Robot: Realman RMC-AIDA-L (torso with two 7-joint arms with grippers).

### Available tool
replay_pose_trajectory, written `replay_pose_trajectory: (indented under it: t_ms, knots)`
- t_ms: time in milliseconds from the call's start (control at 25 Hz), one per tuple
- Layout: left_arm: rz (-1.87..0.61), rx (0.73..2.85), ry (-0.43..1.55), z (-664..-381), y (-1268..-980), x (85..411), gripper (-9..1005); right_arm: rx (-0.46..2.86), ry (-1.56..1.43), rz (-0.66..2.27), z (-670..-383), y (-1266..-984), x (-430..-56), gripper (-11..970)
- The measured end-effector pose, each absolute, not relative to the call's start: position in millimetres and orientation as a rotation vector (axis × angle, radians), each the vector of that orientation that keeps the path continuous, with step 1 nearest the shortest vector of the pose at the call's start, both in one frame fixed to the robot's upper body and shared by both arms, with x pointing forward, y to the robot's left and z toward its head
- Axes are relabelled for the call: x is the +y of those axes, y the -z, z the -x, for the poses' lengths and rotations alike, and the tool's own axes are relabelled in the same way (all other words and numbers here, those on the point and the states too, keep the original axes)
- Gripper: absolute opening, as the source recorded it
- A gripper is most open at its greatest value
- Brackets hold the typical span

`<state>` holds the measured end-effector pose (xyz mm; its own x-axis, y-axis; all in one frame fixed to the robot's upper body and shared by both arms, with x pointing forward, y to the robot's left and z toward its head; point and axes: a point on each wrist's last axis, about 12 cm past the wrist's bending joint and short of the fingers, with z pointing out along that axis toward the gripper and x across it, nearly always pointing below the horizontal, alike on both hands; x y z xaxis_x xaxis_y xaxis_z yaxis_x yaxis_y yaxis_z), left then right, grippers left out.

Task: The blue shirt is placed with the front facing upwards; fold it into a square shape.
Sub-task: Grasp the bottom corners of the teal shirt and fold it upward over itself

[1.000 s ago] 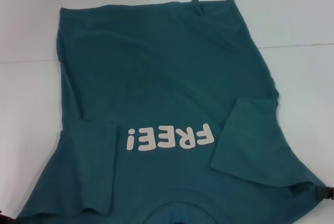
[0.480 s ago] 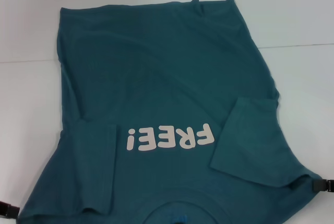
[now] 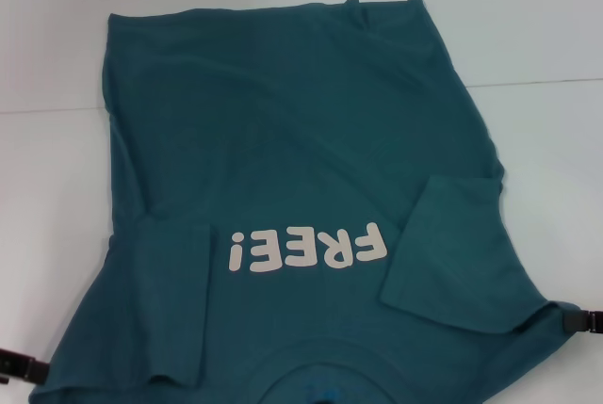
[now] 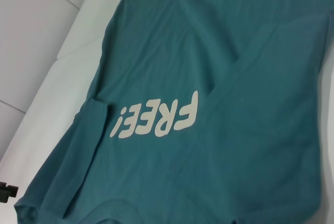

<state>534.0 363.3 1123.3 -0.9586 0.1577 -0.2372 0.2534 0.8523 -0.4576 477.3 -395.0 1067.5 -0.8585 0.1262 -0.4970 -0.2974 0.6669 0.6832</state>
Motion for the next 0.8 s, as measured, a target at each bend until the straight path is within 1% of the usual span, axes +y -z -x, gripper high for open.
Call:
replay_pose_trajectory:
  t_ms: [80,520,800]
  knots:
    - [-0.325,2.858,0.723,-534,-1122,363,607,2.366,-1.096,0.135,-479,-1068,-394,70]
    - [-0.374,2.903,0.73,-532,-1113,352,766,2.363,-1.093,0.139,-482,-1069,-393,72]
    - [-0.4,2.907,0.76,-534,-1111,344,756,2.363,-1.092,0.14,-482,-1069,-393,73]
